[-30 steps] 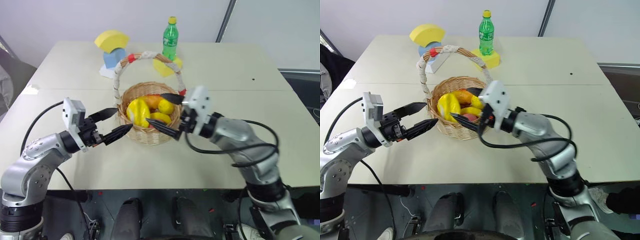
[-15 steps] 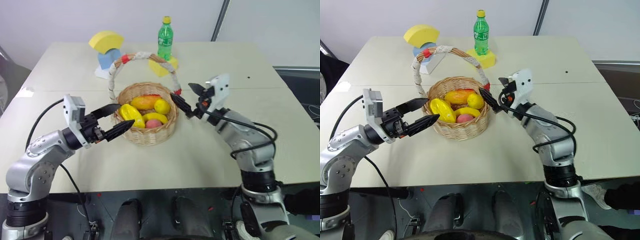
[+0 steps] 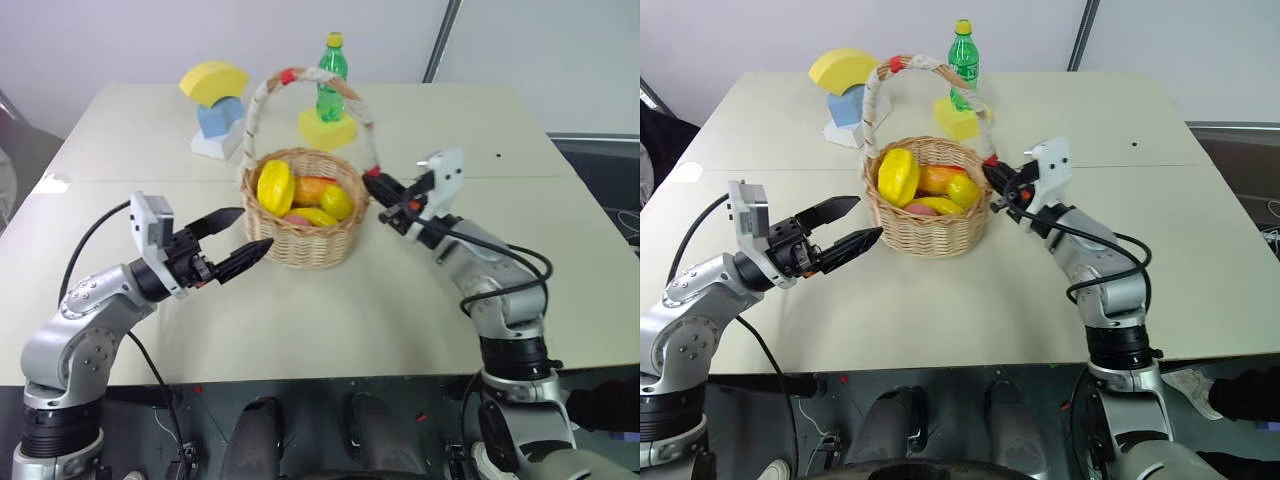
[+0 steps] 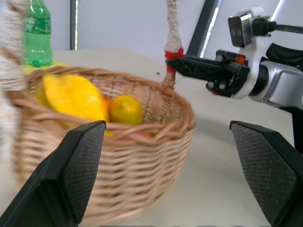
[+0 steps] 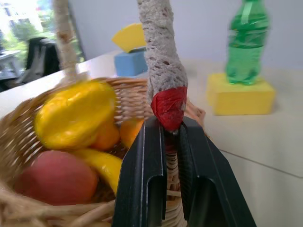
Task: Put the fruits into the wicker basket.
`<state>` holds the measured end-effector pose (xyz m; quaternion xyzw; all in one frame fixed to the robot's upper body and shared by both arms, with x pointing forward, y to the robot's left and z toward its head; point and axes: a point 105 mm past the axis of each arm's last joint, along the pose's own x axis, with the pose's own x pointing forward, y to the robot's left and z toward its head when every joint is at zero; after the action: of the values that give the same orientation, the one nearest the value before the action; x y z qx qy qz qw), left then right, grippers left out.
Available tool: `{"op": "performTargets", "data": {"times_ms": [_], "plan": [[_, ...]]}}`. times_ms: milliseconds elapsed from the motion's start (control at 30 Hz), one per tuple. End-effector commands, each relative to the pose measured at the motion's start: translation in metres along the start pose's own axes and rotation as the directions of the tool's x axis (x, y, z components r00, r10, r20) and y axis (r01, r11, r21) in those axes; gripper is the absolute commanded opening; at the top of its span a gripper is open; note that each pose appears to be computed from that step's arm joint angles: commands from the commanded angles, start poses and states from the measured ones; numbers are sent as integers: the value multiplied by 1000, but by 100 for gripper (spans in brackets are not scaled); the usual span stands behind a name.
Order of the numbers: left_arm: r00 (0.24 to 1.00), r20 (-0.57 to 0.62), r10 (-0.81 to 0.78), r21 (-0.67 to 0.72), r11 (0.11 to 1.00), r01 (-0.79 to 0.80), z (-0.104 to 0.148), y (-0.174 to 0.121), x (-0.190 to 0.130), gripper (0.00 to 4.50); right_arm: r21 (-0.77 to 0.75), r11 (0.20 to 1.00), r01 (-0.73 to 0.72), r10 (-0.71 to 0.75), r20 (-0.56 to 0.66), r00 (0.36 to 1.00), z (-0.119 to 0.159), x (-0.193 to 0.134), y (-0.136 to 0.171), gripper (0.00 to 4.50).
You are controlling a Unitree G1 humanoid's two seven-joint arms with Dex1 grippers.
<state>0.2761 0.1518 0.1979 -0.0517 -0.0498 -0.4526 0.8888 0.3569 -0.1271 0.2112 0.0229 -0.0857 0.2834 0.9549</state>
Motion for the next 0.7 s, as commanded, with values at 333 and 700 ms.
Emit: {"op": "performTargets", "data": {"times_ms": [333, 700], "plan": [[992, 75, -103, 59, 993, 99, 14, -5, 33, 450, -199, 728, 656, -606, 259, 752, 77, -106, -141, 3], [989, 80, -126, 88, 989, 119, 15, -2, 46, 450, -225, 614, 757, -733, 194, 652, 53, -137, -166, 121]]}}
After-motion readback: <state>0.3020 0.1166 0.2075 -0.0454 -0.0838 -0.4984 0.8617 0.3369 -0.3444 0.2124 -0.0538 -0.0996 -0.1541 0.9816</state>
